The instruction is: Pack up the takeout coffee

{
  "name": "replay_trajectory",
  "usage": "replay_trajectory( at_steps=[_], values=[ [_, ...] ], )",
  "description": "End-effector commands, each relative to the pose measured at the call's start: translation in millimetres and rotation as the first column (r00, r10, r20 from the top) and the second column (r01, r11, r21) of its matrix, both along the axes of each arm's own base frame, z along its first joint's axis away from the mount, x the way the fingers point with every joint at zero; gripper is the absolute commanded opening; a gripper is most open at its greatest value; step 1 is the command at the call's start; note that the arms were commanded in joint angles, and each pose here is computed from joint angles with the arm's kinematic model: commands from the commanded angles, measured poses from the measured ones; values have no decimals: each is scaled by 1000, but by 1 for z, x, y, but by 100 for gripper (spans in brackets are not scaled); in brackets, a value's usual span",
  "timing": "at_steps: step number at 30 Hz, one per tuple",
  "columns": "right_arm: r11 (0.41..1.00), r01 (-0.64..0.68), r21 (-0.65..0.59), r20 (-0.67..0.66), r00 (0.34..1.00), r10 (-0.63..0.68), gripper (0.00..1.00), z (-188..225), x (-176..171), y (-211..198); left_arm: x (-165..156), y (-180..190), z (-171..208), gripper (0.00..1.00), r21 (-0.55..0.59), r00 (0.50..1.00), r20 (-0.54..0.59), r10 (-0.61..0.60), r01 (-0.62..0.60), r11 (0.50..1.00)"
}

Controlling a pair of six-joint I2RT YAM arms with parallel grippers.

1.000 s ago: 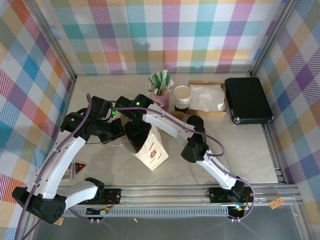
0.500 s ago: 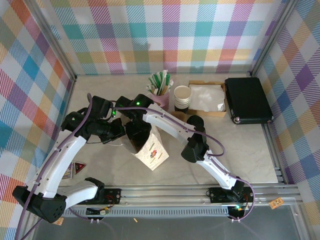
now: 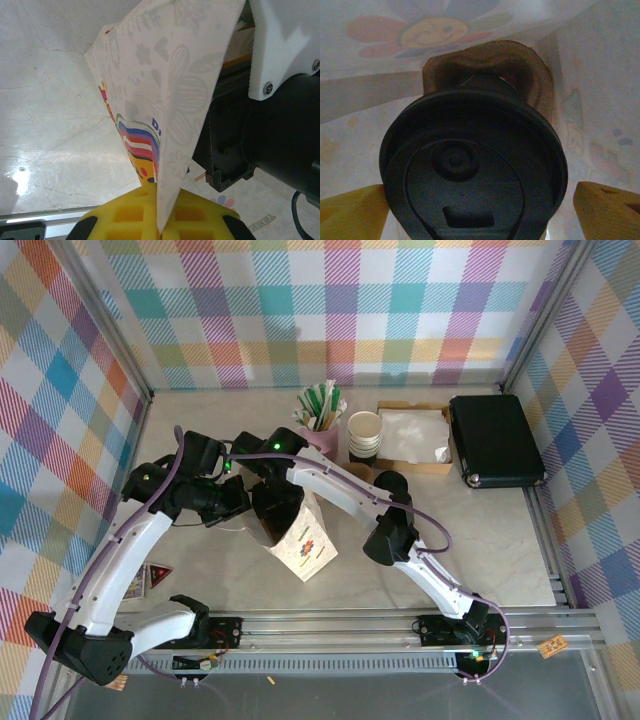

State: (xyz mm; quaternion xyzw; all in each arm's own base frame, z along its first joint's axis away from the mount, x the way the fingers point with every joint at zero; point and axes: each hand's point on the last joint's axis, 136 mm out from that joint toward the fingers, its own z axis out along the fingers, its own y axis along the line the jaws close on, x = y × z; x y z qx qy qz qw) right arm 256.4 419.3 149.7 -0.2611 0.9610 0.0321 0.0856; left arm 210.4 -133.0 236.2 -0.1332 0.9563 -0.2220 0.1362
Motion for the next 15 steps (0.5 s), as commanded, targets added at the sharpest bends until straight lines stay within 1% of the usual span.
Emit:
replay_trajectory(
  at_steps=[1, 7, 15],
  values=[
    [998, -12, 63, 25, 1000, 11, 94, 38, -12, -3, -16, 1, -9, 0, 27, 996, -83, -28, 31, 999],
    [997, -26, 69, 35, 999, 23, 95, 44, -13, -5, -15, 2, -9, 0, 37, 996, -85, -24, 27, 999],
    [992, -27, 123, 32, 999, 23, 95, 56, -16, 1, -15, 5, -10, 0, 54, 996, -90, -15, 20, 998]
  ],
)
